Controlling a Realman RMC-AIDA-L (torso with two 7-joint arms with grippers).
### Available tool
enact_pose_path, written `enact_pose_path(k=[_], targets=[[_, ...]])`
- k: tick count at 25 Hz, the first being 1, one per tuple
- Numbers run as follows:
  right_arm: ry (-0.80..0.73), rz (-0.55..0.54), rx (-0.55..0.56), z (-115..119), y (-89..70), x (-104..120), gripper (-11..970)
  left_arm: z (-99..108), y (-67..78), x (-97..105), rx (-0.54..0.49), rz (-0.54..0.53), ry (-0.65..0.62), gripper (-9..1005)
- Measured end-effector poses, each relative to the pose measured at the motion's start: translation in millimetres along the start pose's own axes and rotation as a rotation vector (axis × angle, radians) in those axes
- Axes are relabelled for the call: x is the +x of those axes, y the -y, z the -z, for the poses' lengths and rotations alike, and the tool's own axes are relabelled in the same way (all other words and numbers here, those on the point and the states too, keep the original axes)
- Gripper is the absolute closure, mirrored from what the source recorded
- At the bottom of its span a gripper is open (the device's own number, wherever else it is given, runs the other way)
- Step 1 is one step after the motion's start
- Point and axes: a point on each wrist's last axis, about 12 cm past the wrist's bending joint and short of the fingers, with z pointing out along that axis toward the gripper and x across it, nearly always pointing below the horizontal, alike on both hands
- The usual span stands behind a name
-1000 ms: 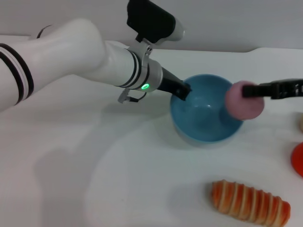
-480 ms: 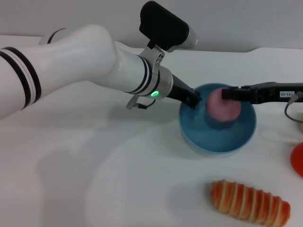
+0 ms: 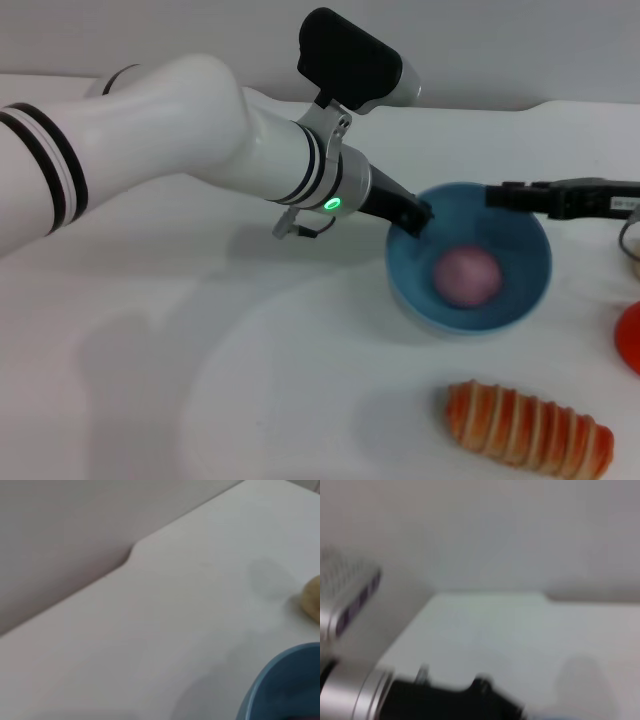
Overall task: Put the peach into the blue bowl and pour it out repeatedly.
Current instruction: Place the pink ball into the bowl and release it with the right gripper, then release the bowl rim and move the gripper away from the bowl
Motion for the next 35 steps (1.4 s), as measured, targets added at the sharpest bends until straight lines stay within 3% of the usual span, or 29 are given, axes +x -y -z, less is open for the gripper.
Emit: enact_pose_path(k=[8,28,35], targets=[[0.232,-0.049,0.003,37,8.2,19,572,-6,13.6,8,0.035,-0.025,-0.029,997],[0.228,-0.060,0.003,36,9.3,26,539,-10,20.3,11,0.016,-0.077,0.004,897],[0.252,-0.016,0.030,42,12.7,29,528,-2,20.3,0,0.005,-0.067,0.102,732]])
